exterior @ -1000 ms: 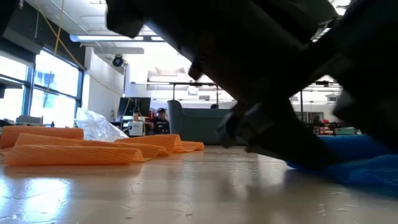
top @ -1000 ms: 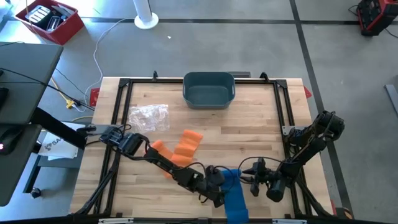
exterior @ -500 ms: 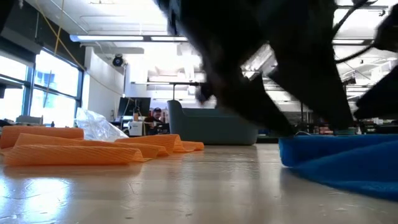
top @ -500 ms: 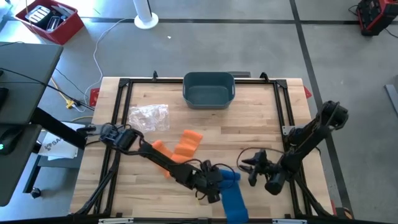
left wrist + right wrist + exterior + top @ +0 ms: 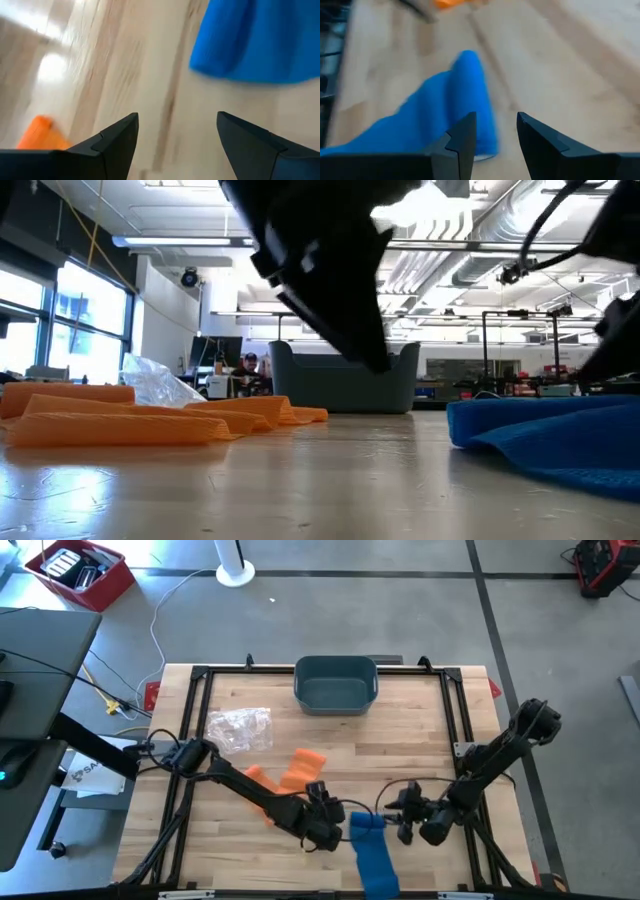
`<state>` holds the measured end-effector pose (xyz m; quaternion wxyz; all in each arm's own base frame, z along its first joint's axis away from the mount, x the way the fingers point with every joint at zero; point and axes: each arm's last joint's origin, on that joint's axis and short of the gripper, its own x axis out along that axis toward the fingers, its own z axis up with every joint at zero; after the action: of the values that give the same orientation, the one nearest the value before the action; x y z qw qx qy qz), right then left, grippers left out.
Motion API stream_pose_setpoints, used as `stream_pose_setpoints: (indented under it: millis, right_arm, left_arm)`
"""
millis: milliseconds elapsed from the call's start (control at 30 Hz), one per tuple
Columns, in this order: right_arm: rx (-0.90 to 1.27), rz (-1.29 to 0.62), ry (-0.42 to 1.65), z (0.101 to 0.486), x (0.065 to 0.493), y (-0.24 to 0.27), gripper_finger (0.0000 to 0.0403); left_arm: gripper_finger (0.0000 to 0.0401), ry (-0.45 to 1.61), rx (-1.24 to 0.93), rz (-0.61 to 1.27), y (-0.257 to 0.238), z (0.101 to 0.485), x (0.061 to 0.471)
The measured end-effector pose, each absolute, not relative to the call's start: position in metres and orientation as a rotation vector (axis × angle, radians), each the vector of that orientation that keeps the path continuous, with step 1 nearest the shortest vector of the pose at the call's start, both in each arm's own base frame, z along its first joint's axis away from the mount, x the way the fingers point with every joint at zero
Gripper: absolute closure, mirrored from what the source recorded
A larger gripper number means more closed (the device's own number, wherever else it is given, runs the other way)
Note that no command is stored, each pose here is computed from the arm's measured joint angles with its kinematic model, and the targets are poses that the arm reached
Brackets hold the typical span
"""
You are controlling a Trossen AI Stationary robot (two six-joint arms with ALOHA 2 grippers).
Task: Roll bandage
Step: Roll the blue bandage
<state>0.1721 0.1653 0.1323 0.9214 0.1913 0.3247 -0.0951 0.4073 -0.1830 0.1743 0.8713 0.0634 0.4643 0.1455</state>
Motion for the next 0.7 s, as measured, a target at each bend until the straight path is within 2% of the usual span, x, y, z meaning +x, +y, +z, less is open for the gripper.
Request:
stream_pose_setpoints:
  millis: [167,300,500,700]
  right_arm:
    - [0.437,-0.161,0.695,0.126,0.160,0.179,0.0269]
    - [0.509,-0.165,0.716,0.120,0.154,0.186,0.0269]
    - [0.523,-0.182,0.698,0.106,0.158,0.191,0.0269]
    - [0.534,-0.218,0.684,0.093,0.168,0.190,0.0269]
  left_arm:
    - [0.0137,1.012,0.156,0.323,-0.173,0.164,0.405]
    - [0.0137,0.975,0.064,0.191,-0.172,0.133,0.403]
    - [0.0137,0.809,-0.129,0.070,-0.151,0.114,0.414]
    - [0.0137,0.676,-0.206,0.104,-0.140,0.102,0.416]
